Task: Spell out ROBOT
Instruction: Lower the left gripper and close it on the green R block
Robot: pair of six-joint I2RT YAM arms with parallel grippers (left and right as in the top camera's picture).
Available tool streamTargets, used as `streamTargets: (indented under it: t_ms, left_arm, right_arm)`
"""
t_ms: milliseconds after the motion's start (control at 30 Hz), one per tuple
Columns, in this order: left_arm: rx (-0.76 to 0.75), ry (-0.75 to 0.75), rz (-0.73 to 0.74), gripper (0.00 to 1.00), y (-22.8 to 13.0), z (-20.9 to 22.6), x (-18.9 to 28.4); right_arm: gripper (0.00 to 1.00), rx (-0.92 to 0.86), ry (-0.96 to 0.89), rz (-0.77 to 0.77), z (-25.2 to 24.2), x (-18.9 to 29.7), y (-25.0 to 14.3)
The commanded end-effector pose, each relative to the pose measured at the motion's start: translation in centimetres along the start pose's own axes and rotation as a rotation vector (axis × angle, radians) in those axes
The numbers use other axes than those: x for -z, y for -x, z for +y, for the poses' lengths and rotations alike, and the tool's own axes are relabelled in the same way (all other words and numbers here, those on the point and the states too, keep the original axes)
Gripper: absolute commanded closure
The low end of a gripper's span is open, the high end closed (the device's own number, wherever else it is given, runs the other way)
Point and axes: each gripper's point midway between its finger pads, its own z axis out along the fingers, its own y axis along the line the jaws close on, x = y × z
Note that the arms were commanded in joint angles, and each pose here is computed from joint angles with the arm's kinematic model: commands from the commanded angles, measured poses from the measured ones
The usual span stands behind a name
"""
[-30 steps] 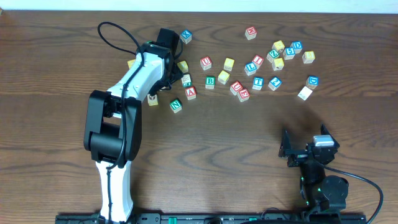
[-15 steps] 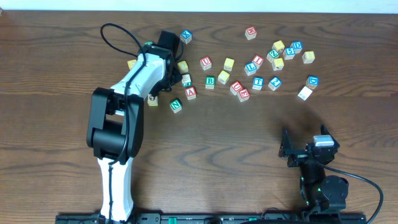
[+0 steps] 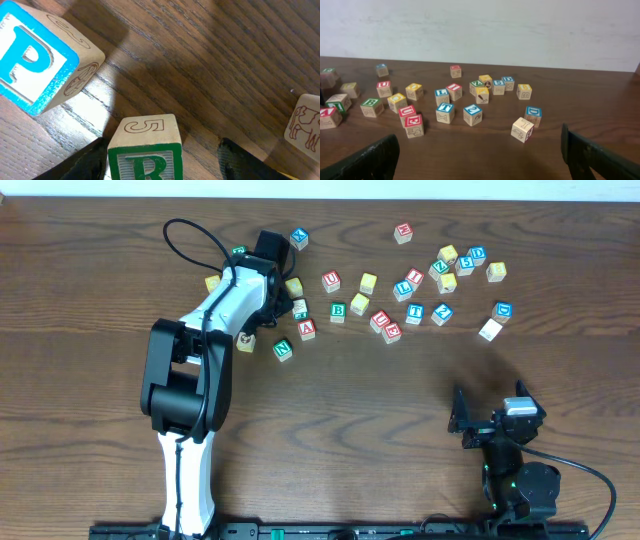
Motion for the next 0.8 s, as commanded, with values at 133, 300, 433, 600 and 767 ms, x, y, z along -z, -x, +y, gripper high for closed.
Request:
streamTargets:
  t_ms: [133, 300, 433, 600, 767]
  left_arm:
    - [-0.010, 0.023, 0.006, 0.53, -0.25, 0.59, -0.81]
    - [-0.010, 0.023, 0.005, 0.53, -0.25, 0.59, -0.81]
    - [-0.009, 0.023, 0.005, 0.55, -0.21, 0.62, -0.81]
    - [-0.008, 0.028, 0.000, 0.67, -0.10, 0.73, -0.82]
    - [-0.009, 0.029, 0.000, 0.74, -0.10, 0.74, -0.81]
  right_arm:
    - [0.01, -0.007, -0.008, 0.000, -0.17, 0.02, -0.05]
    - [0.01, -0.007, -0.008, 0.000, -0.17, 0.02, -0.05]
    - [0.01, -0.007, -0.008, 0.000, -0.17, 0.02, -0.05]
    - [0.01, -0.007, -0.008, 0.000, -0.17, 0.02, -0.05]
    - [0.01, -0.007, -0.008, 0.000, -0.17, 0.02, -0.05]
